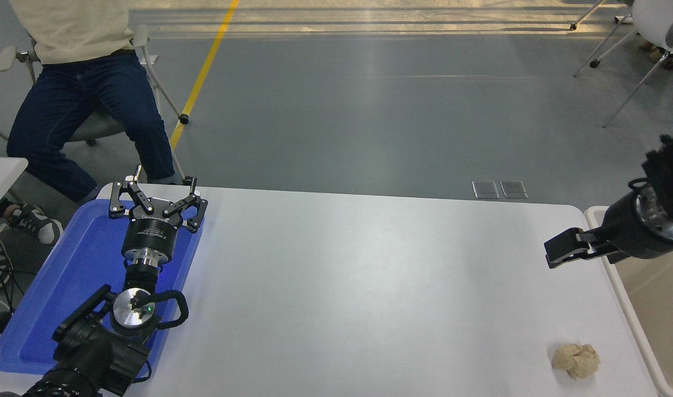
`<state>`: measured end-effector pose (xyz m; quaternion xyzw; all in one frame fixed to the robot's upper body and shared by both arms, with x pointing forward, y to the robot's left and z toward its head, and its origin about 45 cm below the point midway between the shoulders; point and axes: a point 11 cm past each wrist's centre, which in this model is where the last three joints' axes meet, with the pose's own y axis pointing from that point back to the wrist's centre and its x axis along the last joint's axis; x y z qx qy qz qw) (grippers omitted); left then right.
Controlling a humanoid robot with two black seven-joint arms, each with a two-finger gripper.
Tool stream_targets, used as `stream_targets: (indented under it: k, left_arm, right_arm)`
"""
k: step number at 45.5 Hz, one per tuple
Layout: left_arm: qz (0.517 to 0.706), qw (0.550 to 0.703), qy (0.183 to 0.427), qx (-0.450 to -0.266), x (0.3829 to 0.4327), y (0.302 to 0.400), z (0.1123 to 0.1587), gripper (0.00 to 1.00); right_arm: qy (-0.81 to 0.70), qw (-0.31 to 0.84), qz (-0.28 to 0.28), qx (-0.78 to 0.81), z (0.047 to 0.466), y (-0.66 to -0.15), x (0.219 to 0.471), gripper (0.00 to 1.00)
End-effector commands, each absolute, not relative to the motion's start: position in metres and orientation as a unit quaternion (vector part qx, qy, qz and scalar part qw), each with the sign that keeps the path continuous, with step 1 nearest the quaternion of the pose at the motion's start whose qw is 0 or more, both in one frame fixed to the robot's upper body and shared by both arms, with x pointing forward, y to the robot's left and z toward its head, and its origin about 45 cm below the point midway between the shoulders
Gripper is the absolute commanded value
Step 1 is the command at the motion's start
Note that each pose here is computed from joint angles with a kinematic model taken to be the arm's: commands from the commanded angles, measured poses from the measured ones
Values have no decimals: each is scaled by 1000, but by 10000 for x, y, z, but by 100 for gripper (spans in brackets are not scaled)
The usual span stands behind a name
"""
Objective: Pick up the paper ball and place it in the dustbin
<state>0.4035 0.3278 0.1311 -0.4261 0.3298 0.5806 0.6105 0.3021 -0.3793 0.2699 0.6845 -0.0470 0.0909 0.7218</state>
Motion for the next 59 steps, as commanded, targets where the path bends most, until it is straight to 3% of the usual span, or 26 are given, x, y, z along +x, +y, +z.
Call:
stream_targets:
  k: [1,30,59]
  left_arm:
    - [581,610,330,-426,4035,3277,1311,100]
    - [580,611,330,-426,4035,3276,1311,100]
    - [581,610,330,-426,4035,3277,1311,100]
  right_arm:
    - [-42,733,70,676,2307,-4167,2766,100]
    - [-48,728,56,681,1279,-4390,2385,100]
    - [-67,729,99,674,808,-4358,2376,100]
